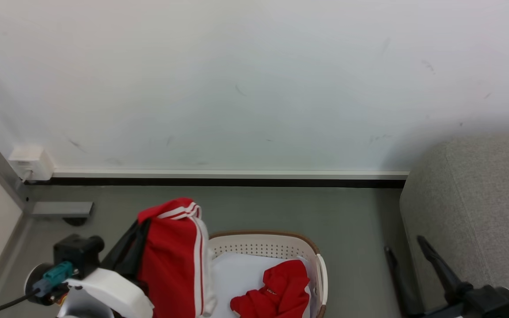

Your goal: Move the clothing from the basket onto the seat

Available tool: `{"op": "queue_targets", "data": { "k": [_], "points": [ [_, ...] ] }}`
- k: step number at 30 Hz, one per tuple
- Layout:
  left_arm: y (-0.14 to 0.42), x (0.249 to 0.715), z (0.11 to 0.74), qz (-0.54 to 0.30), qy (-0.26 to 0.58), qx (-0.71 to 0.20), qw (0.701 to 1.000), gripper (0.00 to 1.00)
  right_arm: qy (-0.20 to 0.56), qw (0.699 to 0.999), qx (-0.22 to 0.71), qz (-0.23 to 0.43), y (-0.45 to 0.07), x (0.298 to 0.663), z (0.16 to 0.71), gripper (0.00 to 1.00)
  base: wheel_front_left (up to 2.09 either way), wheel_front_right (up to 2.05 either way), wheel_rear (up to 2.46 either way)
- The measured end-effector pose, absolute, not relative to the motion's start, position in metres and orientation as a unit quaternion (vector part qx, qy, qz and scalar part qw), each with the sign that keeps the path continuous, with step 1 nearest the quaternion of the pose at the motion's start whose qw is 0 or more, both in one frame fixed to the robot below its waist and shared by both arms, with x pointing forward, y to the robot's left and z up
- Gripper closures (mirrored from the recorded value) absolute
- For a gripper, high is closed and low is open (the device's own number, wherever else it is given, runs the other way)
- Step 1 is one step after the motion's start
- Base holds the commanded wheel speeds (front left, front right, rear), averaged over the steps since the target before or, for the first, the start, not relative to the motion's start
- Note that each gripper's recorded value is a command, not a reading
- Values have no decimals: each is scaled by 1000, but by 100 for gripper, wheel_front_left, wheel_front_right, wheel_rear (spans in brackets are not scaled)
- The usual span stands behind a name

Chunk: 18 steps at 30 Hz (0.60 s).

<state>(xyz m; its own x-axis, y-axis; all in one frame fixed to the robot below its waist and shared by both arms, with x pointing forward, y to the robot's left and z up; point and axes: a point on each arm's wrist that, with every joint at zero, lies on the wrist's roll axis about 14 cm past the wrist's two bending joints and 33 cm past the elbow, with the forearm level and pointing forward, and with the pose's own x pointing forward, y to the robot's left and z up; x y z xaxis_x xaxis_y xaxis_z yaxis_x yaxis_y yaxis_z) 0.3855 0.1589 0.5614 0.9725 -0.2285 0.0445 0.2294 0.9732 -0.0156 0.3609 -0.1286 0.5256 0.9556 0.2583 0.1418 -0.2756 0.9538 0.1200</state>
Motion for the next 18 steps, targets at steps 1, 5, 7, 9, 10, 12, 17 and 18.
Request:
{"op": "queue_targets", "data": {
  "k": [1,5,7,9,10,12,17,18],
  "points": [
    [155,385,562,-123,-21,-10,992,100,-64,984,68,155,-119,360,528,0,0,0,0],
    [133,382,568,-166,-20,-3,986,100,-78,970,59,223,-91,360,543,0,0,0,0],
    [117,380,571,-193,-21,2,981,100,-82,962,45,258,-78,360,548,0,0,0,0],
    [100,377,574,-221,-22,1,975,100,-86,951,37,294,-63,358,556,0,0,0,0],
    [92,376,575,-234,-23,3,972,100,-88,945,32,312,-54,357,561,0,0,0,0],
    [77,374,575,-259,-22,9,966,100,-88,933,25,349,-38,353,569,0,0,0,0],
    [38,369,576,-322,-24,24,946,100,-67,905,-4,421,-11,341,573,0,0,0,0],
    [32,367,575,-333,-21,28,942,100,-62,900,-10,431,-8,339,573,0,0,0,0]
  ]
}}
